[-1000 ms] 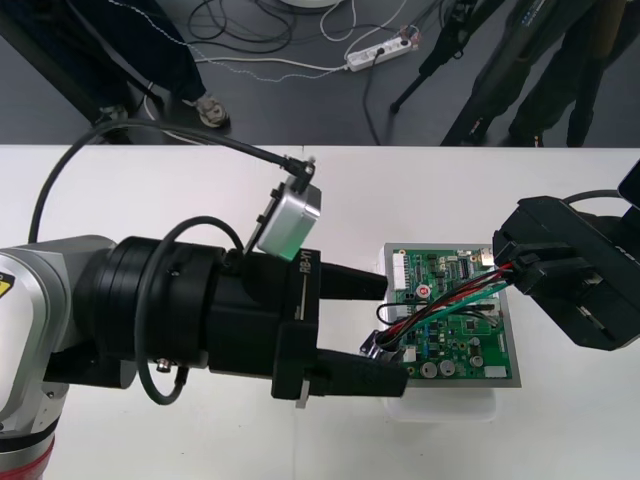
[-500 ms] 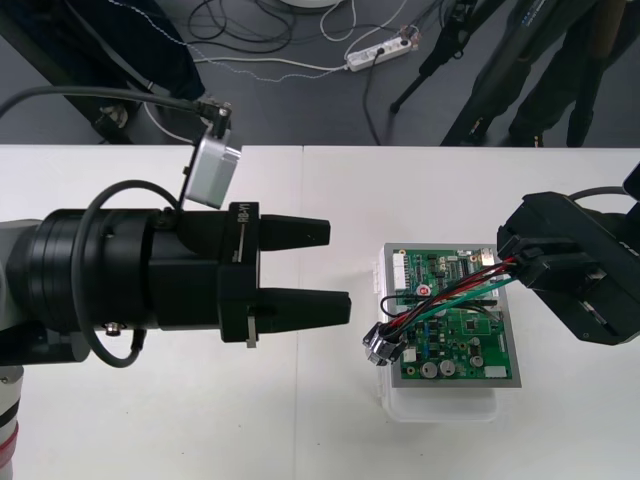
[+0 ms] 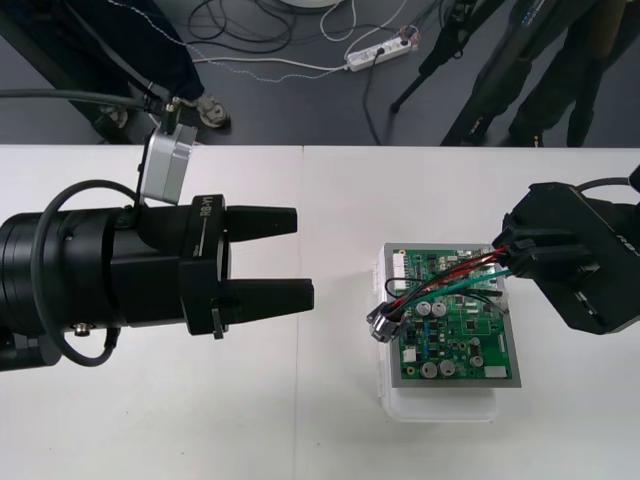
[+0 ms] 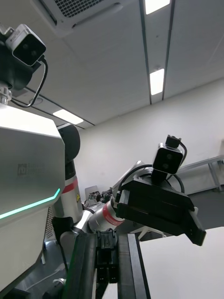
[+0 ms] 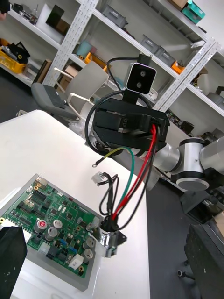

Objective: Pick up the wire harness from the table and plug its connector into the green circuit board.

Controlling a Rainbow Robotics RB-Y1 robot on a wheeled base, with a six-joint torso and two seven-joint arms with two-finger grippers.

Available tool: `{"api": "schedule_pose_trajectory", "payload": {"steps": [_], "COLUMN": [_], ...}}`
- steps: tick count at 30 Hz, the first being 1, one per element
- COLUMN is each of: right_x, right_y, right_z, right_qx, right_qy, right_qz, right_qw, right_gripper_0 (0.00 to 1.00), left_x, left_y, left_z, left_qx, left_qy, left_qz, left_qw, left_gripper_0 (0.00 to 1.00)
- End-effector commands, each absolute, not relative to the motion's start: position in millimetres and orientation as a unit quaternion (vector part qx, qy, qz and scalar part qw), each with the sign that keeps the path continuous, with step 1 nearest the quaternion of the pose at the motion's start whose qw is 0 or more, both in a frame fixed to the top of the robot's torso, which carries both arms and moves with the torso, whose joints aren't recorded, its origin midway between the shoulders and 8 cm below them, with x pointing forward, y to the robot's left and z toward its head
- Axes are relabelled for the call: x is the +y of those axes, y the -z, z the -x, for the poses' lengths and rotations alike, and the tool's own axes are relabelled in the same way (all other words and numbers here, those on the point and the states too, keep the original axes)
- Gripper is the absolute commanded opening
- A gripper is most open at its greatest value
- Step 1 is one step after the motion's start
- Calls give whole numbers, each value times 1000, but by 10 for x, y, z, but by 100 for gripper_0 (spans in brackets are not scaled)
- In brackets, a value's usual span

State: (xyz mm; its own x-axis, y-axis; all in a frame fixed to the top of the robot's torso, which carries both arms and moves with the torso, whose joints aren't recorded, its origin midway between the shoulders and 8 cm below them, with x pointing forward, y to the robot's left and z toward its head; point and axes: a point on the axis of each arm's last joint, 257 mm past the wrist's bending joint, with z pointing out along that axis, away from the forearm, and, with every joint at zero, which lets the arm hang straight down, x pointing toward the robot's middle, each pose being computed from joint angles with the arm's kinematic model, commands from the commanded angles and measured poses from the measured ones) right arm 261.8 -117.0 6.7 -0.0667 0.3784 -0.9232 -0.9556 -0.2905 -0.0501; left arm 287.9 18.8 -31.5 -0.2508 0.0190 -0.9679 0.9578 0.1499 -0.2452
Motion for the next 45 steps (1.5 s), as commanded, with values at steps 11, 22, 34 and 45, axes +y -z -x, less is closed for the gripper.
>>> {"api": "schedule_pose_trajectory", "payload": {"steps": [11, 22, 34, 45], "right_x": [-1090, -984, -842, -770], "right_y": [-26, 175, 223, 223], "right_z": [-2435, -2436, -2527, -2825], "right_qx": [313, 333, 343, 371], "right_qy": [-589, -559, -529, -486], "right_qz": [511, 530, 536, 519], "right_qw": [543, 544, 562, 597], "right_gripper_0": [0, 0, 0, 0], "left_x": [529, 512, 406, 296], "left_y": [410, 416, 412, 401], "left_z": [-3047, -3036, -2929, -2772], "left_qx": [567, 542, 496, 470], "left_qy": [495, 483, 453, 464], "left_qz": [-403, -429, -489, -514], "left_qw": [521, 538, 556, 547], "left_gripper_0": [100, 100, 100, 100]}}
